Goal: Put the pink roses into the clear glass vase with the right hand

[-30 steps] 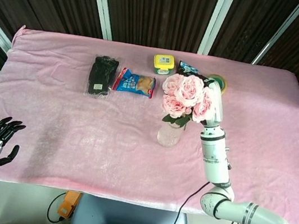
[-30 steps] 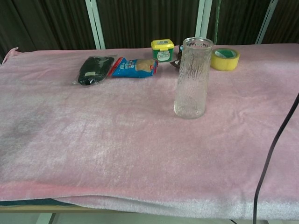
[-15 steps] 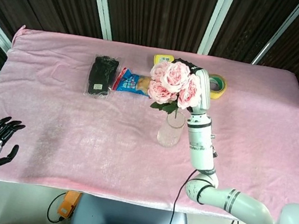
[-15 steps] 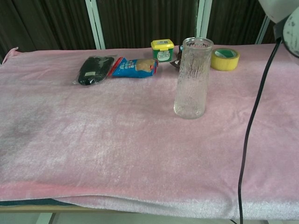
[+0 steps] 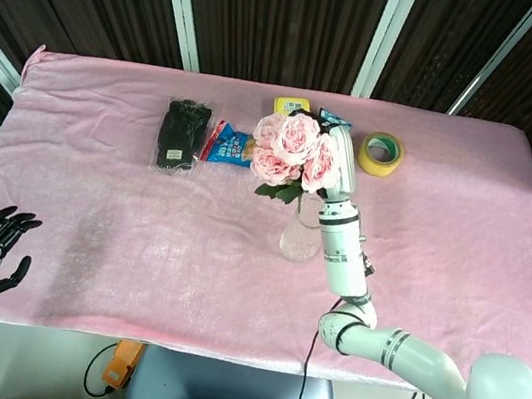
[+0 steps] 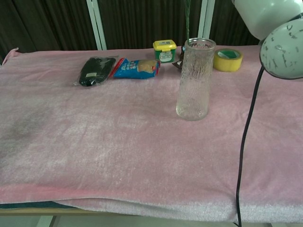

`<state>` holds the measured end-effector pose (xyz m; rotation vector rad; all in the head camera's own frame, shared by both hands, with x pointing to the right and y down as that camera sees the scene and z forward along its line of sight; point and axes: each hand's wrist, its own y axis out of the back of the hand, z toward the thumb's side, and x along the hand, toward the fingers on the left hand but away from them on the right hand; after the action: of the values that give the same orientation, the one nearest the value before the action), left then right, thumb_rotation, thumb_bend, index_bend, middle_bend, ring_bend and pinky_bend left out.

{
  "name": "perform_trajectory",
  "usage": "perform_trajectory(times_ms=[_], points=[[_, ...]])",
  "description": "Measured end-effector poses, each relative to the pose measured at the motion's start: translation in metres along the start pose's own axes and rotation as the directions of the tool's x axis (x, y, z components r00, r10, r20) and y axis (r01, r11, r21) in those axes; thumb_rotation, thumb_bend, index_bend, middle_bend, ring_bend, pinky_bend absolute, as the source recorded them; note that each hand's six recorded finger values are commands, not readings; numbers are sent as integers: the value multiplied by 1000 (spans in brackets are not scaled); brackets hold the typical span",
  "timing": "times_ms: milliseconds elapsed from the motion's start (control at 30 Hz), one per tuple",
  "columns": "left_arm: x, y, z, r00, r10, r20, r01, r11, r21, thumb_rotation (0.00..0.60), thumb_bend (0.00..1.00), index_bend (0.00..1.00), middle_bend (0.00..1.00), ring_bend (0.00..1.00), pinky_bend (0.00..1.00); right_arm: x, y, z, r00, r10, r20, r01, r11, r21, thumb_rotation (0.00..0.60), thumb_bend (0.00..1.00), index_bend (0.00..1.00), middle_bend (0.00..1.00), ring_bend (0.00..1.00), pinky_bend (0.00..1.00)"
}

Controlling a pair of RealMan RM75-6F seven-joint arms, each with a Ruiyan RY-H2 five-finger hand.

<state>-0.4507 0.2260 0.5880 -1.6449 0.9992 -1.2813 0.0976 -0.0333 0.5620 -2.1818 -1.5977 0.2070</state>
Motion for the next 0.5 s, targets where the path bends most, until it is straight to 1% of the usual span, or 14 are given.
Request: perform_trajectory(times_ms=[300, 400, 500], points=[[2, -1, -2, 1000, -6, -5, 6, 1000, -3, 600, 456, 240, 205, 103, 272, 9, -11, -15, 999, 40, 23, -39, 997, -60, 600, 380, 816, 726, 696, 730], [2, 0, -2, 1000, -5, -7, 5, 1000, -7, 600, 456, 240, 205, 104, 272, 18, -11, -24, 998, 57, 39, -55, 997, -58, 600, 382, 779, 725, 674, 722], [2, 0, -2, 1000, -3, -6, 3, 1000, -9, 600, 456, 240, 206, 103, 272, 30, -9, -37, 995, 75, 61, -72, 997, -41, 600, 380, 724, 726, 632, 693]])
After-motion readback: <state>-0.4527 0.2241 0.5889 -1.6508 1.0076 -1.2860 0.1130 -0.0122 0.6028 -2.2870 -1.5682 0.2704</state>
